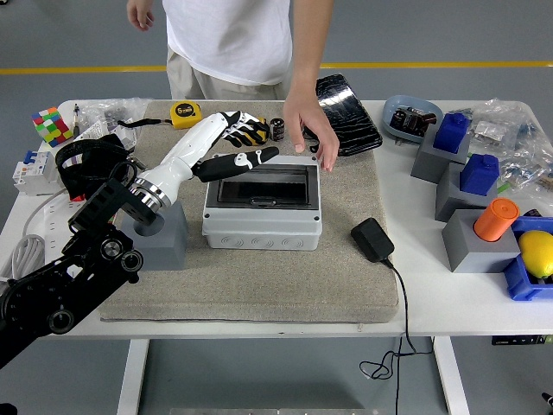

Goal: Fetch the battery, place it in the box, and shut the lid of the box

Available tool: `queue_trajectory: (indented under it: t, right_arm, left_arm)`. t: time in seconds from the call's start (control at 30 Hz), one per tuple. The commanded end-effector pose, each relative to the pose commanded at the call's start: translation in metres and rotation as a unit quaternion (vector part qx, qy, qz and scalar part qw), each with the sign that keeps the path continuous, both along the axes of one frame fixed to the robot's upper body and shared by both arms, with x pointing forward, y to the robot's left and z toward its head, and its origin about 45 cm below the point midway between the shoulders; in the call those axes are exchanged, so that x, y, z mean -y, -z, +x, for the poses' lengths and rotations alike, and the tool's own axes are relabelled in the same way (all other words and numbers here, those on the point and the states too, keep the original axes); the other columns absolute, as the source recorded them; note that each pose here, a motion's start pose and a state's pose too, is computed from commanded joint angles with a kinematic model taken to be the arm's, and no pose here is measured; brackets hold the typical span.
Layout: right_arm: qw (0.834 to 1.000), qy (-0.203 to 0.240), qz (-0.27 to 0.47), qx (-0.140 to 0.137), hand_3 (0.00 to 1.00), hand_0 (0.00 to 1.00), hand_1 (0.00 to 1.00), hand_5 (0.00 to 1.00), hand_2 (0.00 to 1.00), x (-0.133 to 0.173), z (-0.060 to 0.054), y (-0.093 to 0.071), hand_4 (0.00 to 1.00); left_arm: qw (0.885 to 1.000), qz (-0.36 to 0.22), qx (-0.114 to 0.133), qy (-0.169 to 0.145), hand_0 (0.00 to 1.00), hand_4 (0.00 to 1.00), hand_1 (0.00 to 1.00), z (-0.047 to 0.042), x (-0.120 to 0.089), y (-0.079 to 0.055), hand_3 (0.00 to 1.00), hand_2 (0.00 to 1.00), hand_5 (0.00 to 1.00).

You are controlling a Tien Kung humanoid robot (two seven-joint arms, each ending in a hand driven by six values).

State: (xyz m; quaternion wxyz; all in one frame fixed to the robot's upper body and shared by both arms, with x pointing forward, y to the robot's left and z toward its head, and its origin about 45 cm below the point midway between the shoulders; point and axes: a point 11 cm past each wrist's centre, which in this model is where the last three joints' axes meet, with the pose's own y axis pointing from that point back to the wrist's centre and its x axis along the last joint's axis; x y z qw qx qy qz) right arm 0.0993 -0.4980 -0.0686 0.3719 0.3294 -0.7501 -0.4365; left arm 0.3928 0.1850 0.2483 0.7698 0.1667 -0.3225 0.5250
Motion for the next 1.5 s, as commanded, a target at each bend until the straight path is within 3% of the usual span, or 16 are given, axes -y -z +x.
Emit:
queue_trajectory:
  t: [0.17,0.57,1.03,1.27,1.5]
  right_arm:
    - [1.000,0.001,0.000,0.001,0.541,0.657,0.630,0.437,0.623,0.000,0.000,0.000,0.934]
    - [1.000,0.002,0.000,0.000,0.542,0.658,0.629,0.438,0.624,0.001,-0.001,0.000,0.934]
    - [1.000,0.002,0.006,0.002,0.542,0.658,0.630,0.438,0.624,-0.005,0.001,0.002,0.934]
    - [1.000,0.003,0.012,-0.001,0.542,0.658,0.630,0.437,0.623,-0.010,-0.002,0.005,0.933]
    - [1.000,-0.002,0.013,0.005,0.542,0.657,0.630,0.437,0.623,-0.014,0.005,0.006,0.933]
  left_arm:
    - [0.999,-0.027,0.001,-0.031,0.518,0.998,0.577,0.0038,-0.017,-0.004,0.686,0.633,0.867]
    - [0.991,-0.100,-0.023,-0.086,0.524,0.998,0.583,0.0029,-0.048,0.006,0.691,0.636,0.864]
    - [0.986,-0.117,-0.013,-0.121,0.529,0.998,0.583,0.0039,-0.076,0.000,0.691,0.633,0.864]
    - [0.984,-0.115,-0.019,-0.135,0.526,0.998,0.580,0.0009,-0.090,0.005,0.690,0.627,0.858]
    - [0.983,-0.111,-0.020,-0.145,0.526,0.998,0.586,-0.0020,-0.101,0.007,0.693,0.628,0.860]
